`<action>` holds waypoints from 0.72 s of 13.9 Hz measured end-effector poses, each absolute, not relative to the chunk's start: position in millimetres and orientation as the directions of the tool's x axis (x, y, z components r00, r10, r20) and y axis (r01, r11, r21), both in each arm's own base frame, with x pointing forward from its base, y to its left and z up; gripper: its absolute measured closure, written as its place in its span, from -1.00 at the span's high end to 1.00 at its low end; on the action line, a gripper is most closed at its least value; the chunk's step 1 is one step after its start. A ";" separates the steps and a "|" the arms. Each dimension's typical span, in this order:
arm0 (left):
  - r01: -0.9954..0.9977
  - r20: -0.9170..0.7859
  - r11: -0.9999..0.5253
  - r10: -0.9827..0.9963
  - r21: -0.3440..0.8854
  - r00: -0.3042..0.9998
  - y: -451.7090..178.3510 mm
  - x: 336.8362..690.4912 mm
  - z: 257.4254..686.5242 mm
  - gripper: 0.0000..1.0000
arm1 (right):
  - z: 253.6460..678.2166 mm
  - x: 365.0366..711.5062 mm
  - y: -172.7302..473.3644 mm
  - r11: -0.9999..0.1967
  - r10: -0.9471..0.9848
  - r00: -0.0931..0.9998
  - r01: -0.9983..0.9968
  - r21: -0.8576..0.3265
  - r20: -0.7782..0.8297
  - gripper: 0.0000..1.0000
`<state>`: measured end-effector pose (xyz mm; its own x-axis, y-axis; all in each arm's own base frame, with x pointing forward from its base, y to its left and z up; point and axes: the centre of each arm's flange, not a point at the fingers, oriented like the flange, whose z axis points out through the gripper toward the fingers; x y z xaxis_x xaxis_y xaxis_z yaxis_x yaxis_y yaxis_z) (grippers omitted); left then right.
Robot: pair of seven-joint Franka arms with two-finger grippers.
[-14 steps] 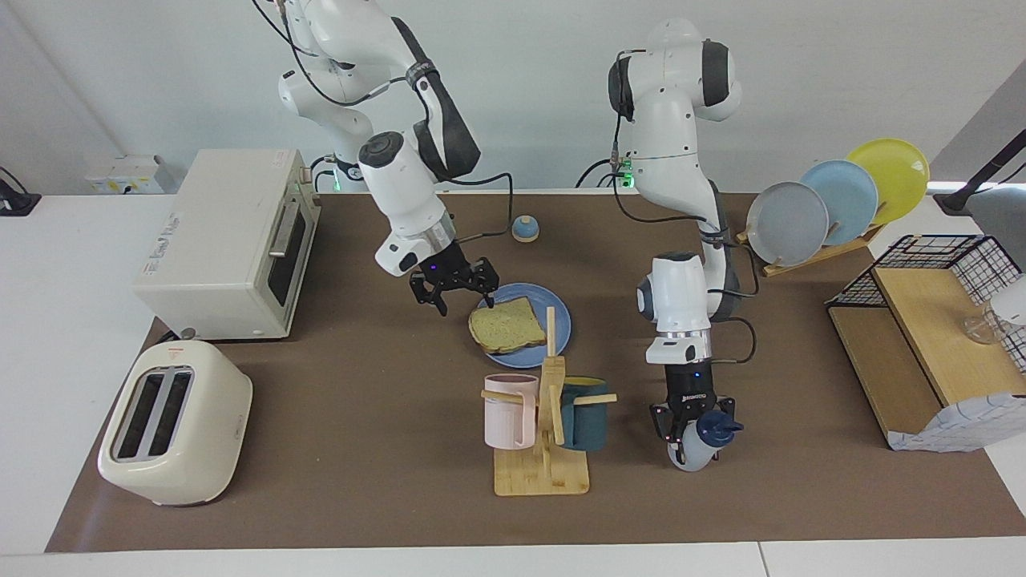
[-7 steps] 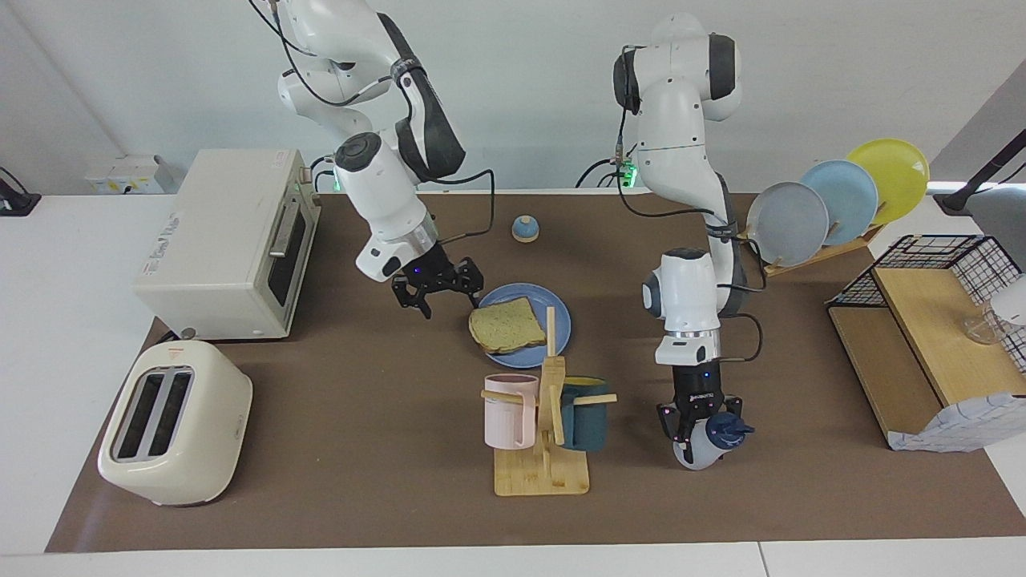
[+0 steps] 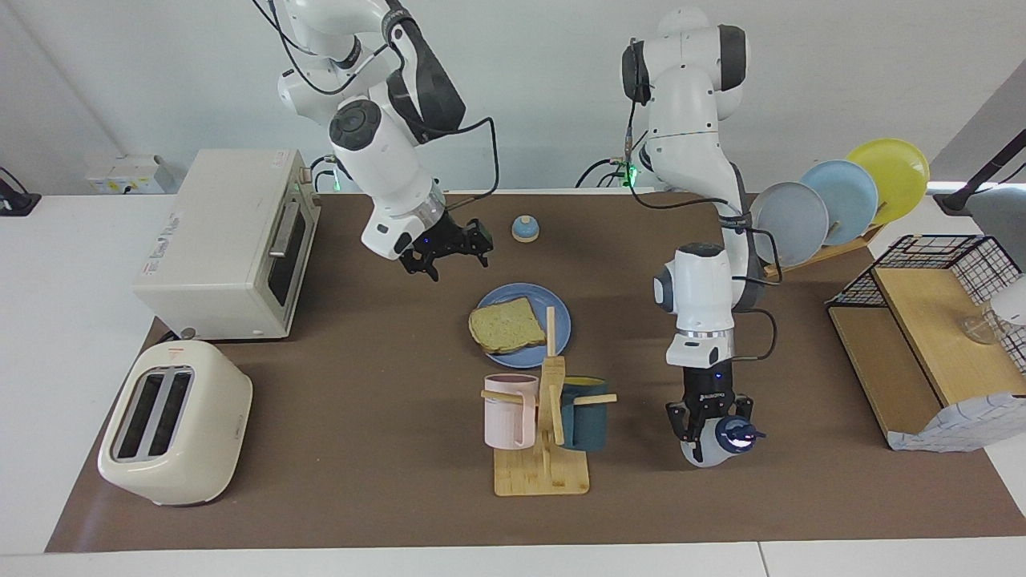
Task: Put bread on plate and add seasoning
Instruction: 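Lower the bread onto the plate while the left gripper grasps the bottle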
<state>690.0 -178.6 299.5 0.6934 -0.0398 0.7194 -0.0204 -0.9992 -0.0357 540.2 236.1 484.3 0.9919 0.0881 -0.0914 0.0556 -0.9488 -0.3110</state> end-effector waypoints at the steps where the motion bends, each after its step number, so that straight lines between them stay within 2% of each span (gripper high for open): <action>1: -0.028 0.702 -0.999 -0.052 -0.045 0.710 -178.6 697.8 308.5 -0.07 | 494.4 537.1 237.4 -0.943 0.081 0.989 0.038 -0.330 -0.120 1.00; 8: -0.079 0.607 -0.994 -0.110 -0.079 0.787 -169.2 721.0 358.5 -0.07 | 531.4 516.4 262.4 -0.874 -0.050 0.970 -0.157 -0.461 -0.237 1.00; 10: -0.123 0.571 -0.989 -0.149 -0.084 0.808 -167.1 719.3 386.8 -0.07 | 533.4 515.9 264.5 -0.856 -0.079 0.961 -0.202 -0.477 -0.265 1.00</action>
